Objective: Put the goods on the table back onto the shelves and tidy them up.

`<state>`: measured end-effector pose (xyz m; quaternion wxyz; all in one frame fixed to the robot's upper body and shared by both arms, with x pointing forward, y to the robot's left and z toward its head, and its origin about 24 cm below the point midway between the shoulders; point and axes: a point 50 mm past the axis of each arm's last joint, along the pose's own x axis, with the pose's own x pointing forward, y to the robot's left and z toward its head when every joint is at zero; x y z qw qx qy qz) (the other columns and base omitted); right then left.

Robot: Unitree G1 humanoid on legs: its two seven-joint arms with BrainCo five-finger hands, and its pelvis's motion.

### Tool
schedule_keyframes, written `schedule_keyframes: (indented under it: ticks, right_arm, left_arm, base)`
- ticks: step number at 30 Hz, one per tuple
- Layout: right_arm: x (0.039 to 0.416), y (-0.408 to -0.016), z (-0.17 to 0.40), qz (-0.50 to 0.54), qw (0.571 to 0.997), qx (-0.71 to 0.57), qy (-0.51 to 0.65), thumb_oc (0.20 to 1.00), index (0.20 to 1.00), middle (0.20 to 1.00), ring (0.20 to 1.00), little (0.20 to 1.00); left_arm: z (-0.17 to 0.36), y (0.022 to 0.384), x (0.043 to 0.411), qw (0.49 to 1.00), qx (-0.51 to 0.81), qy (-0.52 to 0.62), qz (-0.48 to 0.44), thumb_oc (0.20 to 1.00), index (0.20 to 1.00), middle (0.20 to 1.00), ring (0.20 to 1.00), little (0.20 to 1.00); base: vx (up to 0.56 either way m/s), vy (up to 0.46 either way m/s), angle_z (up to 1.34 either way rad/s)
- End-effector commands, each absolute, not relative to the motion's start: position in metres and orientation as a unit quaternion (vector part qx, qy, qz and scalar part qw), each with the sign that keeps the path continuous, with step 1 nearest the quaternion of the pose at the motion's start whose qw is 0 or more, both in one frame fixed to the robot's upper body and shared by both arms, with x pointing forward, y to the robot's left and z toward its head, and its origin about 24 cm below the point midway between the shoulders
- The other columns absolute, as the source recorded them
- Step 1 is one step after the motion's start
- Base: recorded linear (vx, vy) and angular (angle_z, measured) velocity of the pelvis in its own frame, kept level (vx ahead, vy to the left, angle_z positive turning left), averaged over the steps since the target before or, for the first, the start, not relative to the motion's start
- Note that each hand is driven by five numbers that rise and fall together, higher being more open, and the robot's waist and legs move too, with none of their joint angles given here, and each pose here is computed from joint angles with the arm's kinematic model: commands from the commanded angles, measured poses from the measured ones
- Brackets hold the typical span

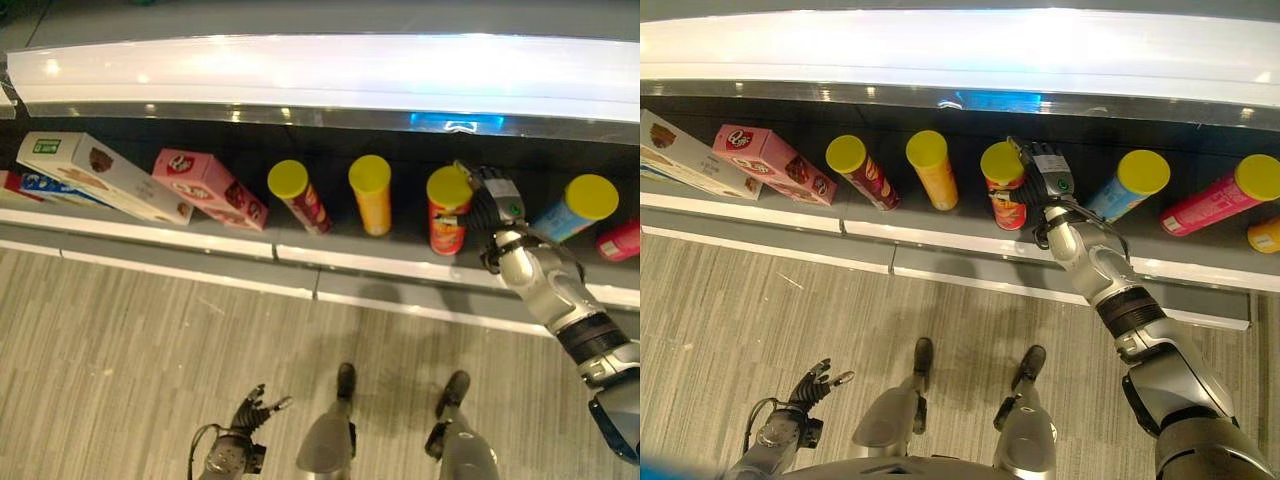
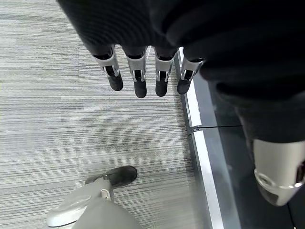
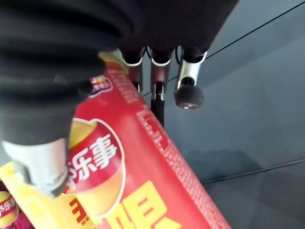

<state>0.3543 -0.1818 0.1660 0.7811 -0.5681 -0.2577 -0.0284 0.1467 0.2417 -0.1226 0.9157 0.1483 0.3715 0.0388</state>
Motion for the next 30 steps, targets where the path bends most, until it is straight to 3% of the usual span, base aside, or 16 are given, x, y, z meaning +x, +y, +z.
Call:
schedule_keyframes:
  ticks: [1,30]
  right_arm:
    - [0.3638,-0.1613,0.2052,-0.065,0.771,-0.537,-0.335,0.200,0.200,0.200,0.200,0.200]
    - [0.3677,-0.1670,0.2046,-0.080,0.771,-0.542,-0.326,0.200,0.200,0.200,0.200,0.200]
  left_arm:
    - [-0.1196,0.2520,0.1501,0.911,0.185,0.368,0.034,1.000,1.000,1.000,1.000,1.000]
    - [-0.1208,0.2488,0.1497,0.910,0.189,0.367,0.031,1.000,1.000,1.000,1.000,1.000]
  base:
    - [0.00,0.000,0.00]
    - [0.00,-0.001,0.01]
